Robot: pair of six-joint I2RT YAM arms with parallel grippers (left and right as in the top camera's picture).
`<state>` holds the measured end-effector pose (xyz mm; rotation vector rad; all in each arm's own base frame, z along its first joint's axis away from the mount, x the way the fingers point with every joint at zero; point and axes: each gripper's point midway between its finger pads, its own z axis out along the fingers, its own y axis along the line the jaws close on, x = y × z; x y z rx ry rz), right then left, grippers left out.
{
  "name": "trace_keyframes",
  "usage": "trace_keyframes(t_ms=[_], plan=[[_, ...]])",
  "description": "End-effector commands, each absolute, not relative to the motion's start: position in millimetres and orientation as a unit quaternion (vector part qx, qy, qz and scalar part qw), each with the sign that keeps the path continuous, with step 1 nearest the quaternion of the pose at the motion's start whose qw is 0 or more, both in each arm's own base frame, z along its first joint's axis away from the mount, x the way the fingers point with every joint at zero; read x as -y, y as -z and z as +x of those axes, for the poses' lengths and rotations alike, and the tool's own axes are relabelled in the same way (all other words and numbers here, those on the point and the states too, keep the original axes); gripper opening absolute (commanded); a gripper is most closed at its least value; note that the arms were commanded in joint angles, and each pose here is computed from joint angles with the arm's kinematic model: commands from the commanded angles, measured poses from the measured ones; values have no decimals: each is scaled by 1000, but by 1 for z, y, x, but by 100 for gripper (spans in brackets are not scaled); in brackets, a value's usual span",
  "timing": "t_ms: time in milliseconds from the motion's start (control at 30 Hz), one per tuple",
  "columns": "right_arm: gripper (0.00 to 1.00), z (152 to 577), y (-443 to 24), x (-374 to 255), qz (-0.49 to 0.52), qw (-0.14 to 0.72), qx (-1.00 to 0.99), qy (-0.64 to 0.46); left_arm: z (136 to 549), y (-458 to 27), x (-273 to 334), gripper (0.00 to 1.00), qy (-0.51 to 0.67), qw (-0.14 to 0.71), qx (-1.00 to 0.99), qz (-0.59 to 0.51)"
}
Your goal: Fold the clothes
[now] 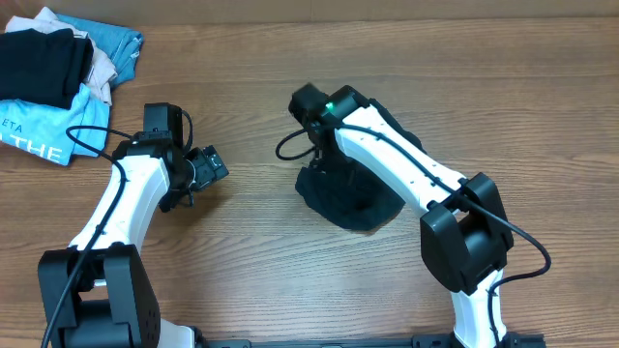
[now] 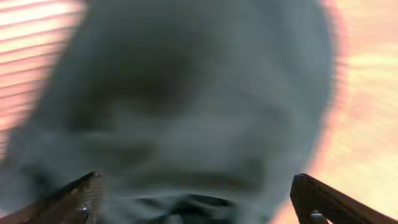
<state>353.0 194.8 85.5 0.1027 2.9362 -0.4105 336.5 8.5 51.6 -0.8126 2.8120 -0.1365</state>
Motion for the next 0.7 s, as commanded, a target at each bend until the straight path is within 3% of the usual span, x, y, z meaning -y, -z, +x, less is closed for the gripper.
trace_keyframes(t_ms=[0,200,300,500,667], plan=[[100,347,-77,-236,-105,46,-993,36,336,-49,-8,100,46,102,-957,-268],[100,326,-61,-241,-172,-1,-985,8,335,-49,-8,100,44,101,-959,-262],[100,330,-51,-212,-174,9,-981,85,335,-49,-8,100,44,102,-959,-262],[100,340,-38,-214,-192,35,-977,88,336,-49,-8,100,44,103,-958,-262],[81,355,-34,-213,-162,73,-979,99,336,-49,-8,100,44,104,-958,-262]])
